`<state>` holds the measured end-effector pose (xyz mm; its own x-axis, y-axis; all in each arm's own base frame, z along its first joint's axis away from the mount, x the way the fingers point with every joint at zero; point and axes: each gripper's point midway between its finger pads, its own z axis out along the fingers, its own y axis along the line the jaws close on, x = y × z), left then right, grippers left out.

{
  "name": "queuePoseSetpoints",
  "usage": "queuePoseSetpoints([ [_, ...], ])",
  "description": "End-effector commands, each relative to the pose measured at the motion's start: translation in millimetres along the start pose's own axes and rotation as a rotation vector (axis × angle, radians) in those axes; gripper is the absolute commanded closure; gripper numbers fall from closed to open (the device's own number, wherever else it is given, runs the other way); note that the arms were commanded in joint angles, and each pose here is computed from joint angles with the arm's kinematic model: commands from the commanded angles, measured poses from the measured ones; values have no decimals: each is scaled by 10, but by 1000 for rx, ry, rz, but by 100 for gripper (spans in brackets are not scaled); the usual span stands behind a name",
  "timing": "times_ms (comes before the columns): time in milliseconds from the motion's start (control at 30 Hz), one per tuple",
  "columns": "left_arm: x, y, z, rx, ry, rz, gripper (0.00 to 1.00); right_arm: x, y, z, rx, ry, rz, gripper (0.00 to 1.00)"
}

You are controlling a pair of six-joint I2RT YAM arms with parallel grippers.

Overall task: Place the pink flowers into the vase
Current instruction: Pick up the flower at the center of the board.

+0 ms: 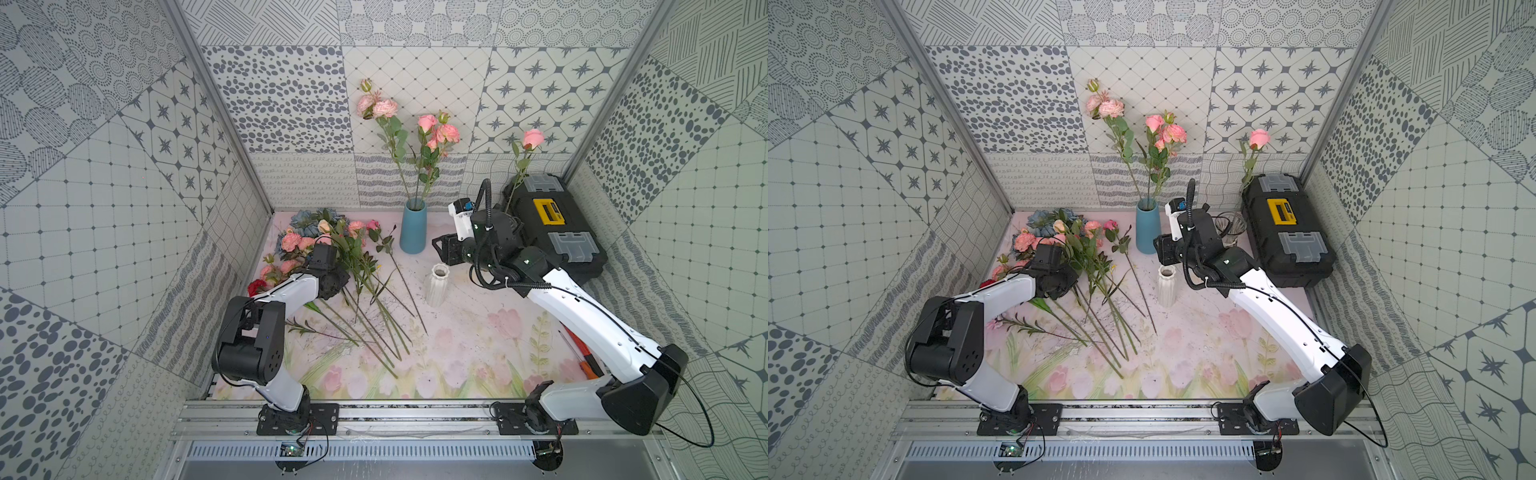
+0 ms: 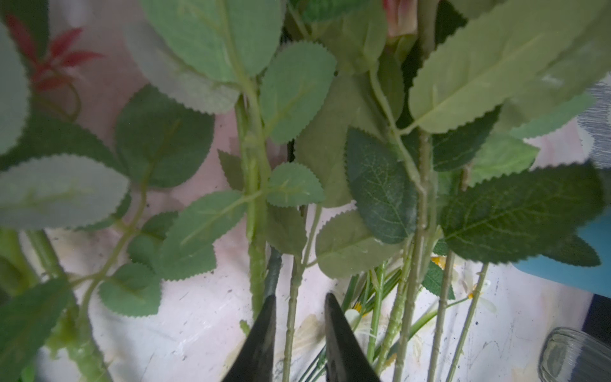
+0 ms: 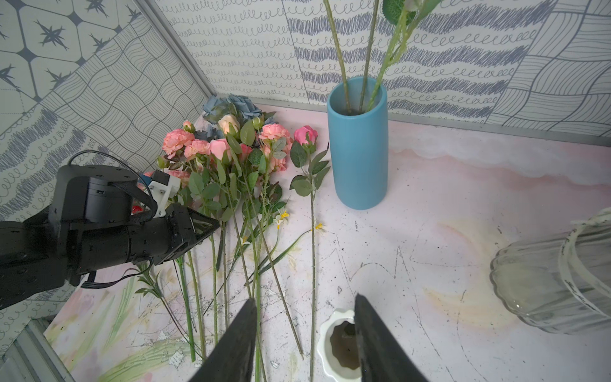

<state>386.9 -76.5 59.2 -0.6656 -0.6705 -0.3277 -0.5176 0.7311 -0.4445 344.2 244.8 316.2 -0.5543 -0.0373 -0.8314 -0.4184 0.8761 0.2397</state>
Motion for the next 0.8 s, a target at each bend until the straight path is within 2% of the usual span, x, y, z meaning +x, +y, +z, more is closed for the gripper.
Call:
queuePoseSetpoints([
  [0, -103, 41, -59, -38, -39, 43, 75, -115, 37, -45, -11, -52, -1, 52],
  [267, -169, 149, -249, -118, -73, 73, 76, -130, 66, -11, -22, -46, -1, 52],
  [767, 20, 225, 223, -124, 16, 50, 77, -114, 69, 7, -25, -39, -9, 53],
])
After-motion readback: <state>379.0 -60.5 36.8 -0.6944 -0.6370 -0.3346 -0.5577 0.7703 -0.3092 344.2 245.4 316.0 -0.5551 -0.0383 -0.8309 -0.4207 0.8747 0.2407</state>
